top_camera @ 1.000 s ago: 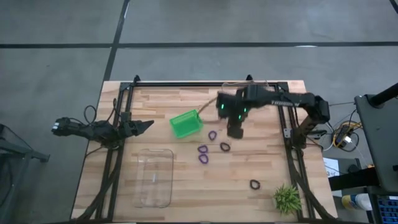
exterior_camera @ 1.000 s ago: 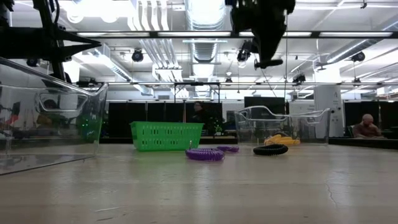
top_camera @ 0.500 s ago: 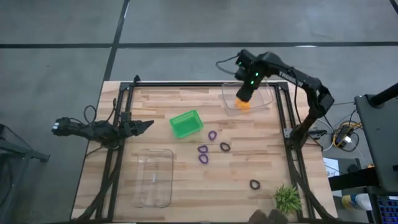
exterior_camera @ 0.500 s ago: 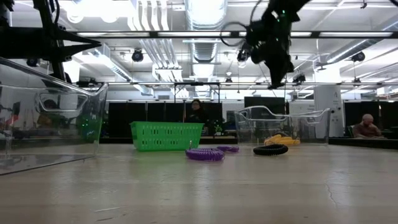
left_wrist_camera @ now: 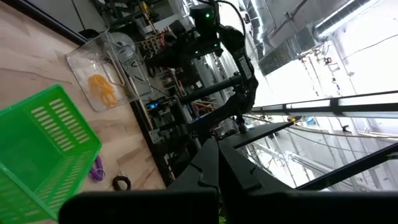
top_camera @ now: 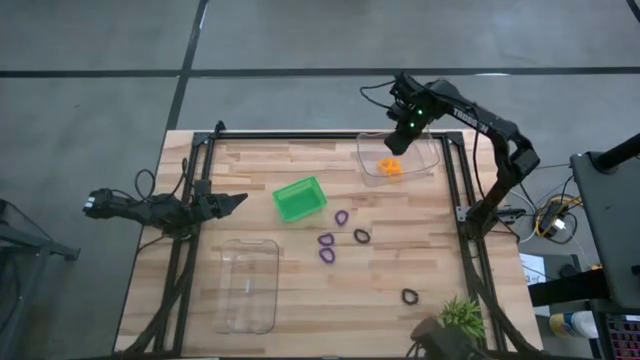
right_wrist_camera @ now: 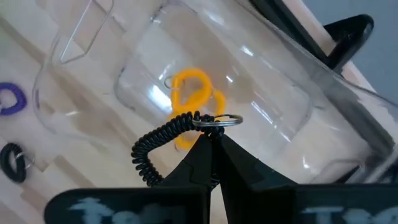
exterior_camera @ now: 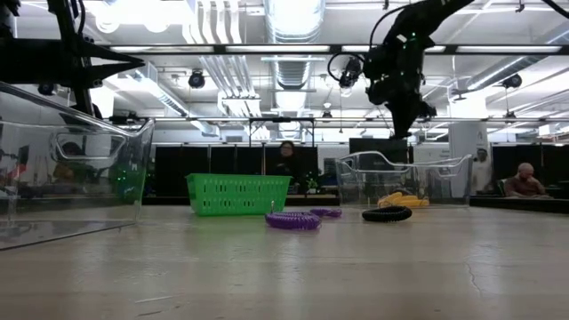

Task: Sort spring keychains
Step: Put the bottom black spring keychain into the green bin

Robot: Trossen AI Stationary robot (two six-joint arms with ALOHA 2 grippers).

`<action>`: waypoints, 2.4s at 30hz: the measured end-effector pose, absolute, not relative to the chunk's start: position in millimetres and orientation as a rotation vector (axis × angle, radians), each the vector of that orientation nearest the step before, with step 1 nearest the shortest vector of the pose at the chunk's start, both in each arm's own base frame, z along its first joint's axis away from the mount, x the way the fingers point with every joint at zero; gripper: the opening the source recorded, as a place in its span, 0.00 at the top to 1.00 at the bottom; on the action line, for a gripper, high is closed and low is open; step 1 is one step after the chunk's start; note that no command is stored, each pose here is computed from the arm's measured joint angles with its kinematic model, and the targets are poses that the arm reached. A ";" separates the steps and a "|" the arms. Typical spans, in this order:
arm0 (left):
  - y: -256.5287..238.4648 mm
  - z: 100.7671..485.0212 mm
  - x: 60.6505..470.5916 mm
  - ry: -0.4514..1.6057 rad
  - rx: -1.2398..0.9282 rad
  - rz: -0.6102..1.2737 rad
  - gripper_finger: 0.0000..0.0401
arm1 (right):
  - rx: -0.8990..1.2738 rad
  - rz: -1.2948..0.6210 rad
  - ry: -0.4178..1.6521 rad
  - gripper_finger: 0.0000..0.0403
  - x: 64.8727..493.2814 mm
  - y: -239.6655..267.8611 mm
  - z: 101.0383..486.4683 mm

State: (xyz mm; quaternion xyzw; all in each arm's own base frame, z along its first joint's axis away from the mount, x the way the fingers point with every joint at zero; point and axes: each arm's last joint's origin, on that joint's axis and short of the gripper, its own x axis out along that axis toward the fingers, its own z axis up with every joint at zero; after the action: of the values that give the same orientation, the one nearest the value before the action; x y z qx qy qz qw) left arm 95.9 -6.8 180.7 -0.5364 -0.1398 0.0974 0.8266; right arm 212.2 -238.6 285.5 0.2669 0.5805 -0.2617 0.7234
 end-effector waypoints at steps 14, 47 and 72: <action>-6.7 180.7 95.9 -0.299 -1.153 0.206 1.00 | 0.647 -0.710 1.315 0.84 211.6 -246.0 219.3; -6.8 180.5 95.9 -0.298 -1.157 0.206 1.00 | 0.317 -0.318 1.310 0.55 229.3 -142.1 321.1; -6.8 180.1 96.0 -0.295 -1.161 0.207 1.00 | 0.338 -0.405 1.294 0.56 245.2 -103.1 325.2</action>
State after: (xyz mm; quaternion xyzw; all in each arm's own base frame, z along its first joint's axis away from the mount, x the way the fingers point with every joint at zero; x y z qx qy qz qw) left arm 96.0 -6.8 180.1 -0.5453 -0.1384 0.0974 0.8210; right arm 245.2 -103.1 325.2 0.1558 0.5957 -0.1862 0.7657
